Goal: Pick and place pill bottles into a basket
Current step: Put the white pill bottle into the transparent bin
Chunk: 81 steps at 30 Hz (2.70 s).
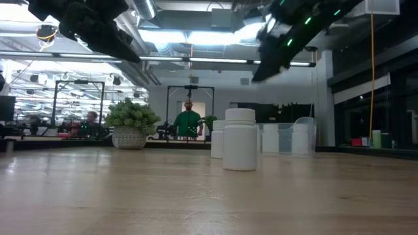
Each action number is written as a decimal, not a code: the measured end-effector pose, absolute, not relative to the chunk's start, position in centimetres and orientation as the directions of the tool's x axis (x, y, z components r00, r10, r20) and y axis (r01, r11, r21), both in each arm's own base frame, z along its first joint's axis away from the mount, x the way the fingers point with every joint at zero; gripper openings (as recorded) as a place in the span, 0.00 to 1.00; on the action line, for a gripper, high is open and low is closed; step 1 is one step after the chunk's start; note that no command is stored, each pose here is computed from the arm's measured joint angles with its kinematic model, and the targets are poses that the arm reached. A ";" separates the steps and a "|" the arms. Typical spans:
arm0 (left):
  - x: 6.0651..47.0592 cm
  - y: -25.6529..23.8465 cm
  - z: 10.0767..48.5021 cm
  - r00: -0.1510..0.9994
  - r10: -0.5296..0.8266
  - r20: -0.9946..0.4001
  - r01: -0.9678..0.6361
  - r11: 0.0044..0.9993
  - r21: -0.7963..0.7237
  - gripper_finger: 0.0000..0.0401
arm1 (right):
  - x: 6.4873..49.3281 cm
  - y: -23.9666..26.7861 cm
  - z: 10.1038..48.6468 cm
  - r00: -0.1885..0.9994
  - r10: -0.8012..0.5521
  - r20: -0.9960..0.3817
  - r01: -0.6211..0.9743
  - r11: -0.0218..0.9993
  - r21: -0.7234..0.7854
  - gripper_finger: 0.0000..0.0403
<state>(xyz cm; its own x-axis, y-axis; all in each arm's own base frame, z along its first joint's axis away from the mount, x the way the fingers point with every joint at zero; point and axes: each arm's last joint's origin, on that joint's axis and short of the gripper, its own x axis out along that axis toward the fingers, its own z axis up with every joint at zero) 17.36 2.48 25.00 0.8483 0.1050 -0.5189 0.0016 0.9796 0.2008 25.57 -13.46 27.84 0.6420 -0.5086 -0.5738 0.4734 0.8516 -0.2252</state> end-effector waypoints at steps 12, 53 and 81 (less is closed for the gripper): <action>17.4 2.5 25.0 0.851 0.105 -0.515 -0.001 0.980 0.199 0.01 | 17.3 -4.7 30.4 0.844 -0.377 -0.382 0.366 0.925 -0.104 0.03; 18.1 -0.3 26.2 0.893 -0.237 -0.382 0.257 0.966 0.002 0.01 | 13.9 18.0 23.6 0.685 -0.074 -0.725 0.252 0.958 0.140 0.00; 18.0 -1.3 26.3 0.879 -0.287 -0.381 0.294 0.955 -0.042 0.01 | 10.4 27.9 17.6 0.687 -0.152 -0.711 0.402 0.894 0.198 0.07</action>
<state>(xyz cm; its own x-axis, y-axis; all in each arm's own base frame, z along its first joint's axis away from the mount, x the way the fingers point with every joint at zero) 18.03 -1.32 26.25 0.8790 -0.2872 -0.3806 0.2937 0.9550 -0.0425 10.37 27.92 17.61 0.6866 -0.1518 -0.7110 0.4023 0.8939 0.1977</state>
